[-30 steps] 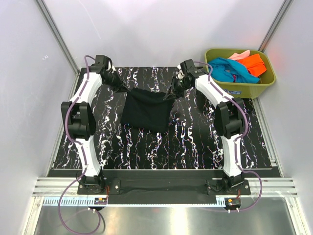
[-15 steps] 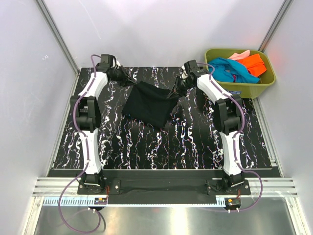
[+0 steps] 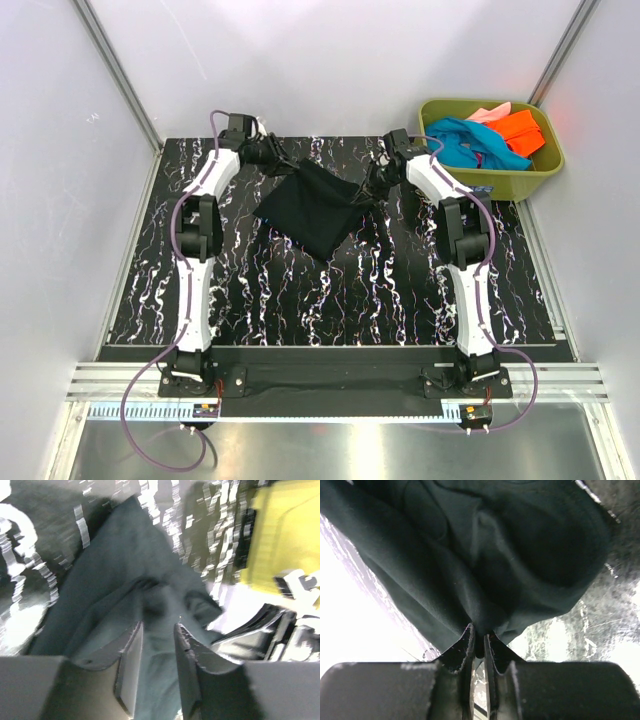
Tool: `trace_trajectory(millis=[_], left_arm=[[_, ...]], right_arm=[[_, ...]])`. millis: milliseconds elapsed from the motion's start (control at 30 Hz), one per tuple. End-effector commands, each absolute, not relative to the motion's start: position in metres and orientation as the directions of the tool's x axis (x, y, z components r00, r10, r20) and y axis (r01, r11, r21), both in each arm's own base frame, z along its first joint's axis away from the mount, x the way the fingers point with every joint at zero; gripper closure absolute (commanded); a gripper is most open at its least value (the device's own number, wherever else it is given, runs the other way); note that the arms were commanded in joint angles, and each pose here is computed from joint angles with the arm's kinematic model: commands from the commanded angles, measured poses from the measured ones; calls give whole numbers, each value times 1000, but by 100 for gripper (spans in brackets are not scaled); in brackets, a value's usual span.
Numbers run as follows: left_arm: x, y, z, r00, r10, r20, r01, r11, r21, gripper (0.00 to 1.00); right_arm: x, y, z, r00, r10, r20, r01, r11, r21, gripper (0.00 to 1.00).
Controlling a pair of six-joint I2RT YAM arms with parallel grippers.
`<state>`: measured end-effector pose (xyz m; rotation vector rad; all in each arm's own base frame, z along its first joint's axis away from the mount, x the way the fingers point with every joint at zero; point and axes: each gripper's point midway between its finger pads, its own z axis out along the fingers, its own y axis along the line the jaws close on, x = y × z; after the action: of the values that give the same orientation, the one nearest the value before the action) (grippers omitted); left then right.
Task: Fold and stack the t-shirts
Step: Fold the tshirt
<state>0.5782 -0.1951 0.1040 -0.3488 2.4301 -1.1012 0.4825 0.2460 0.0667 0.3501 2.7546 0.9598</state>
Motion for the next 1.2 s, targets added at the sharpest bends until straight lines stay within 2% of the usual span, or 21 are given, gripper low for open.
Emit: trace_trajectory(millis=[0,33,133,300,400,567,600,700,900,1000,1033,1067,1167], left_arm=[[576,-165,170,-786,-372,-493,78,732,-677,63],[572,-158,166,-782,-350,-517,81,764,-640,59],[567,-135,172,-771,-338,-540,69,799,-597,59],[558,-118,145,-813,-331,-480,11,815,-580,58],[542,-124,110,-870,-302,-391,-13,805,-594,60],[516,-133,71,-917,-276,-289,-33,773,-634,63],[504,-135,58,-929,-278,-243,-62,765,-641,64],[487,-147,62,-936,-275,-222,-48,721,-692,65],[413,-180,49,-963,-248,-109,-91,676,-732,71],[357,-196,57,-967,-239,-87,-99,669,-736,73],[350,-194,78,-955,-256,-150,-69,682,-728,73],[321,-189,63,-958,-270,-96,-122,689,-715,73],[295,-176,85,-932,-334,-138,-141,689,-711,72]], right_arm=[[495,239,65,-943,292,-160,136,776,617,84],[494,236,62,-944,289,-160,138,785,604,78],[495,225,59,-939,300,-169,157,810,565,60],[499,211,67,-933,280,-224,135,853,504,46],[498,207,82,-931,257,-260,103,866,489,37],[481,216,90,-947,220,-235,63,843,535,33],[477,215,90,-947,222,-231,65,840,538,33],[465,213,90,-947,225,-228,66,834,547,32],[435,204,93,-948,214,-234,57,841,539,31],[421,201,96,-948,205,-242,43,840,540,31],[418,201,99,-947,199,-251,33,840,542,30],[412,197,102,-946,197,-256,29,842,538,31],[402,194,109,-945,168,-282,-8,846,533,30]])
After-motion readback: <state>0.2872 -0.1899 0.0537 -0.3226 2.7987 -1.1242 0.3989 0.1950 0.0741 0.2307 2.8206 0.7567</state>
